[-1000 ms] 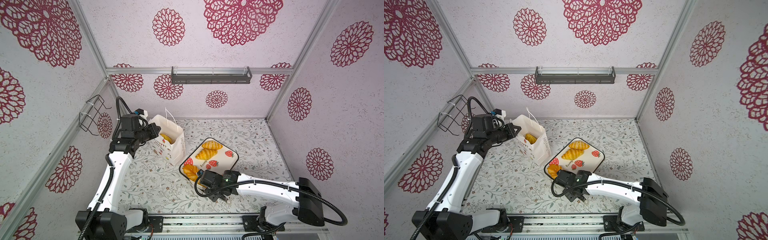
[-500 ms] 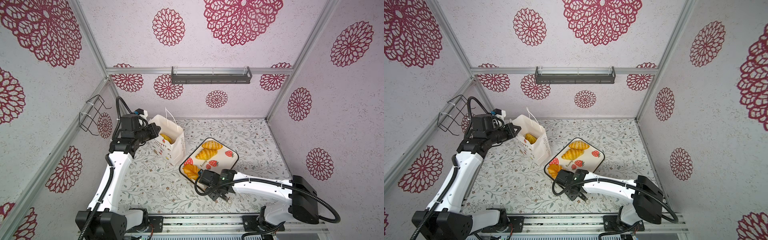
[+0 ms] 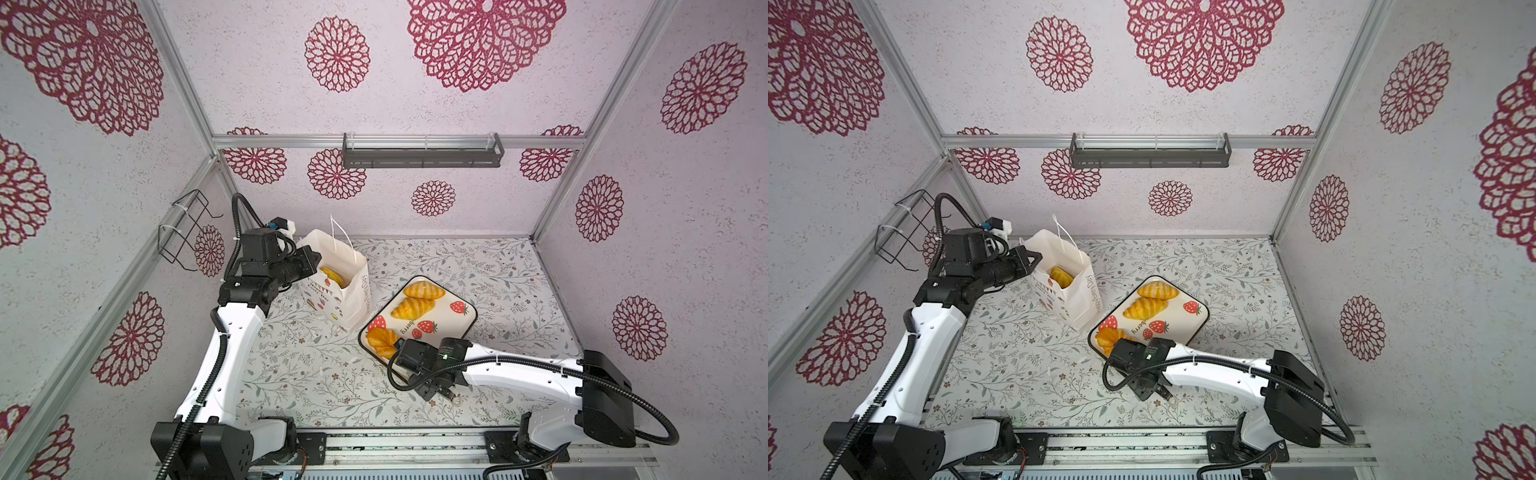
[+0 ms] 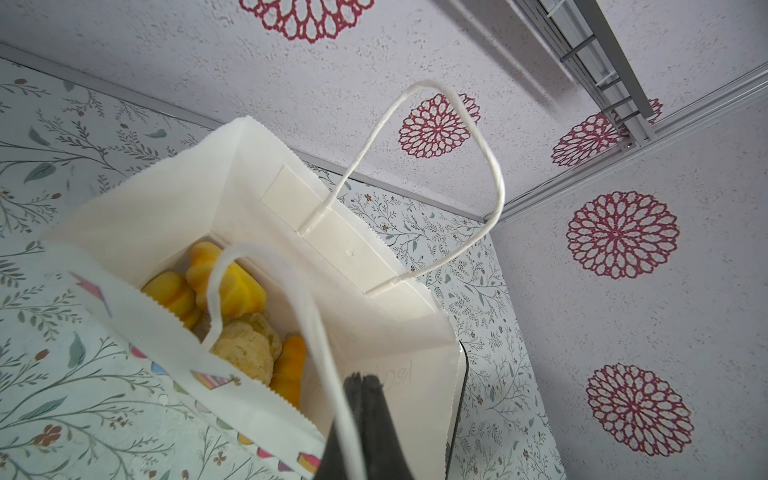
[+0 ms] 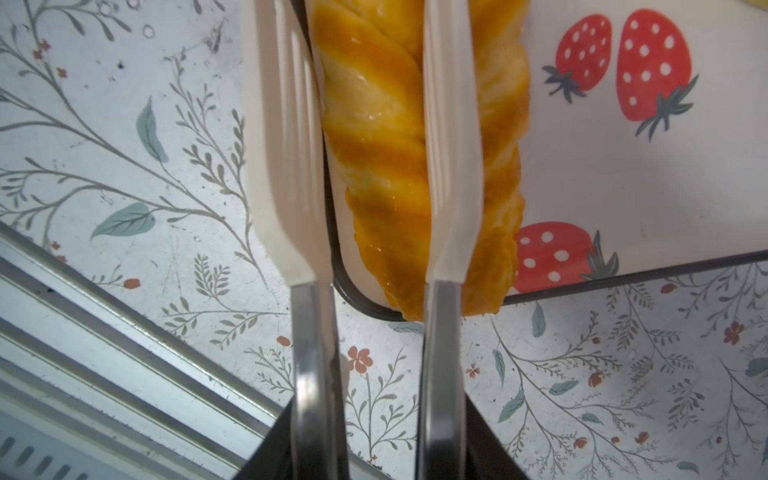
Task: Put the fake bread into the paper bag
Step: 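Close the right tongs on the braided loaf, then lift the braided loaf upright off the tray with the right tongs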
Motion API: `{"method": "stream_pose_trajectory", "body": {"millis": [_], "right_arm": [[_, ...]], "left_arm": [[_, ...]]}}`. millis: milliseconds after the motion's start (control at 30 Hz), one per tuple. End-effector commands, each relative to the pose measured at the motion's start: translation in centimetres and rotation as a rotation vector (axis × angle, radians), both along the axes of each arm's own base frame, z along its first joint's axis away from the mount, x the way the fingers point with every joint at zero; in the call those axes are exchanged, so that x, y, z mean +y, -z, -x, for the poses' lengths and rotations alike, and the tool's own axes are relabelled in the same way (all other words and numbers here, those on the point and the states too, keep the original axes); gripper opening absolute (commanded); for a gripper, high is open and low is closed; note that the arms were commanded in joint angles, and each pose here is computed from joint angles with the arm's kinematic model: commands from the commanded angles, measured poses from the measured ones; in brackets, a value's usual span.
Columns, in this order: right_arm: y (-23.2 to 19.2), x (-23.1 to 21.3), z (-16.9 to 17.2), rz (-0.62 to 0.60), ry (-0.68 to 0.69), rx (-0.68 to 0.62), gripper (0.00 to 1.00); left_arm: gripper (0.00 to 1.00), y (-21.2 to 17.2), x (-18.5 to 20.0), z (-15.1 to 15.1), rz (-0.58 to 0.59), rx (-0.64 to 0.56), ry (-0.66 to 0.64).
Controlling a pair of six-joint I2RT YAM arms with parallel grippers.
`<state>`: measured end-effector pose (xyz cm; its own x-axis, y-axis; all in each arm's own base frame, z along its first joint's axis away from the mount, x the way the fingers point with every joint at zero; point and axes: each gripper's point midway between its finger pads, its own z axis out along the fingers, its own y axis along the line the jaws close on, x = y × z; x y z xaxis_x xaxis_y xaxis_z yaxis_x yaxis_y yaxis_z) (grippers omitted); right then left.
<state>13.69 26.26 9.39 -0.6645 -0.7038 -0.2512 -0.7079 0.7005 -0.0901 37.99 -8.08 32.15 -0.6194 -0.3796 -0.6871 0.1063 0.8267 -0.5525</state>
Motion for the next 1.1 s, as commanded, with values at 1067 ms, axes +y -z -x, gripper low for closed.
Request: {"method": "stream_pose_trajectory", "body": {"millis": [1067], "right_arm": [[-7.9, -2.3, -5.6, -0.181, 0.222, -0.268, 0.14]], "left_arm": [[0.0, -1.2, -0.1, -0.4, -0.002, -0.032, 0.009]]}}
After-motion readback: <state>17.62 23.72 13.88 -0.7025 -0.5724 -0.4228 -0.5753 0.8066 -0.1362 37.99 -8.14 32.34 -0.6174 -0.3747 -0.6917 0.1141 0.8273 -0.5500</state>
